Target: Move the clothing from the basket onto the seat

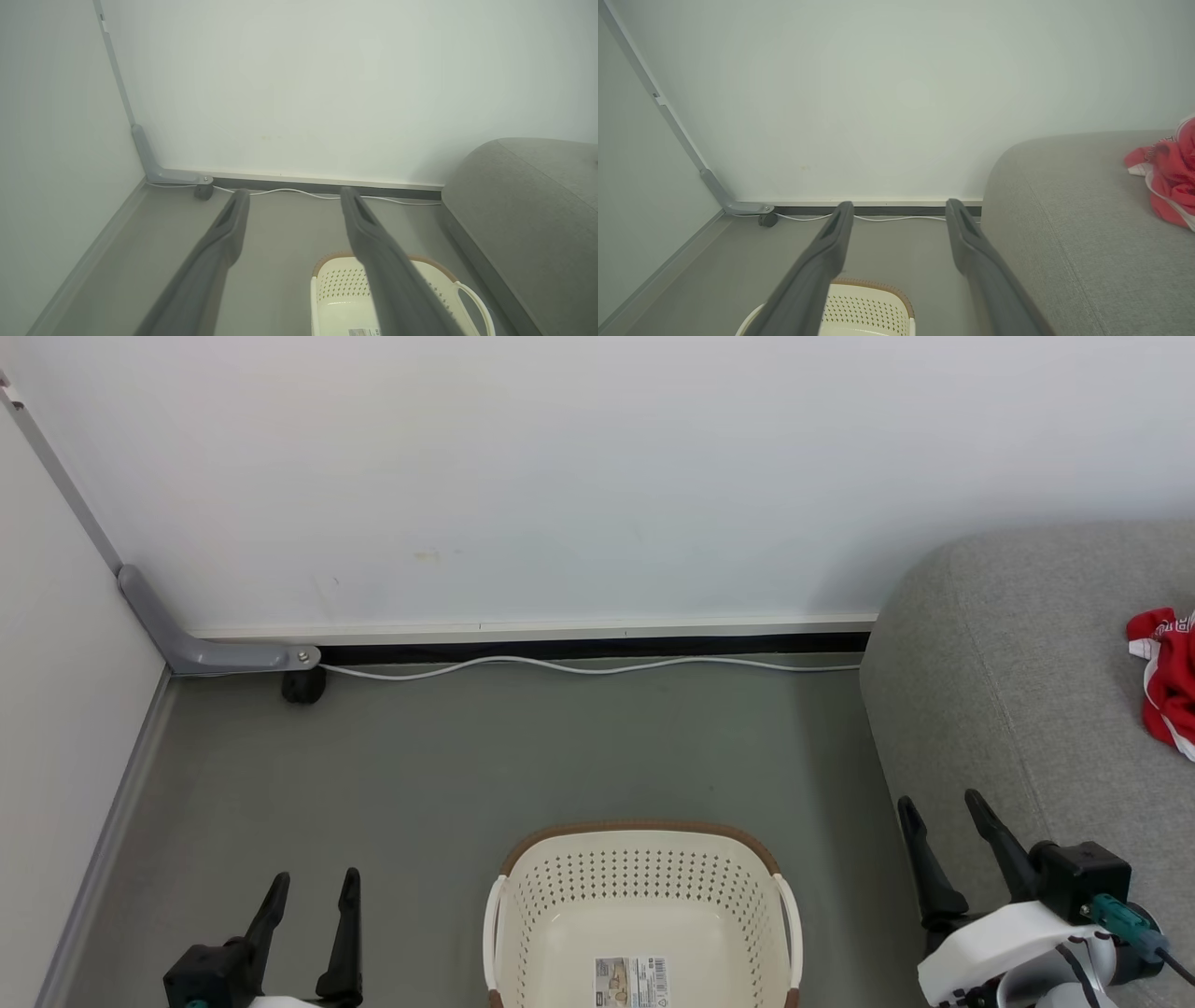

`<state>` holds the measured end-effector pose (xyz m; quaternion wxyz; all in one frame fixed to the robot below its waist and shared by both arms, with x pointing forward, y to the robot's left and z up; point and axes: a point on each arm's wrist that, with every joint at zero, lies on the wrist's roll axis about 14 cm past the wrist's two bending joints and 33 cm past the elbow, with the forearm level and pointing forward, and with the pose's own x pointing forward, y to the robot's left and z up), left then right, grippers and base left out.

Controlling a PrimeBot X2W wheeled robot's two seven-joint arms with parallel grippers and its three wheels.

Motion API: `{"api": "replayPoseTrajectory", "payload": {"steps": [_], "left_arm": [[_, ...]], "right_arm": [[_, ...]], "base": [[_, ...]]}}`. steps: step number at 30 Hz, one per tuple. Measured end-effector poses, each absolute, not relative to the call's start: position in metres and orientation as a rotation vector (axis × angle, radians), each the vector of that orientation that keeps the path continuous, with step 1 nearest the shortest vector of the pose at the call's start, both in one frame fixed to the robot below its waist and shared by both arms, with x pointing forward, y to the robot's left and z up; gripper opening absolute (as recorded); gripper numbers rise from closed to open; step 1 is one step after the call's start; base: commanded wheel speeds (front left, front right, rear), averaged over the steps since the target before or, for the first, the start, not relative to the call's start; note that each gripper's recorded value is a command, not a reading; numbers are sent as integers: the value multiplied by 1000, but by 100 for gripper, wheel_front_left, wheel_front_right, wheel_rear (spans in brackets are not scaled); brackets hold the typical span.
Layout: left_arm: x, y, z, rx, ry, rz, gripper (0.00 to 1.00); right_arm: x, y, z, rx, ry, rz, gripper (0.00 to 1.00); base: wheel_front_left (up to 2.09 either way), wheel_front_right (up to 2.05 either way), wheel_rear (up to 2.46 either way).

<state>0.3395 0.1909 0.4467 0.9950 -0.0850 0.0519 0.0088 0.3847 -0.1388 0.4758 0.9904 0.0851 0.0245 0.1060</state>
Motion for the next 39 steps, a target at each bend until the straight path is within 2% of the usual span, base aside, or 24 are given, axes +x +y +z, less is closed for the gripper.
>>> {"api": "replayPoseTrajectory", "payload": {"steps": [4,5,11,39], "left_arm": [[340,188,446,-175,105,11,100],[340,188,446,-180,105,13,0],[328,184,422,-210,191,24,0],[331,190,422,-510,208,104,0]], "right_arm": [[385,-142,476,166,49,205,100],[385,-143,475,165,49,201,0],[367,-141,444,199,147,182,0],[373,-161,450,497,160,63,0]], "base": [[0,0,0],[0,0,0],[0,0,0],[0,0,0]]}}
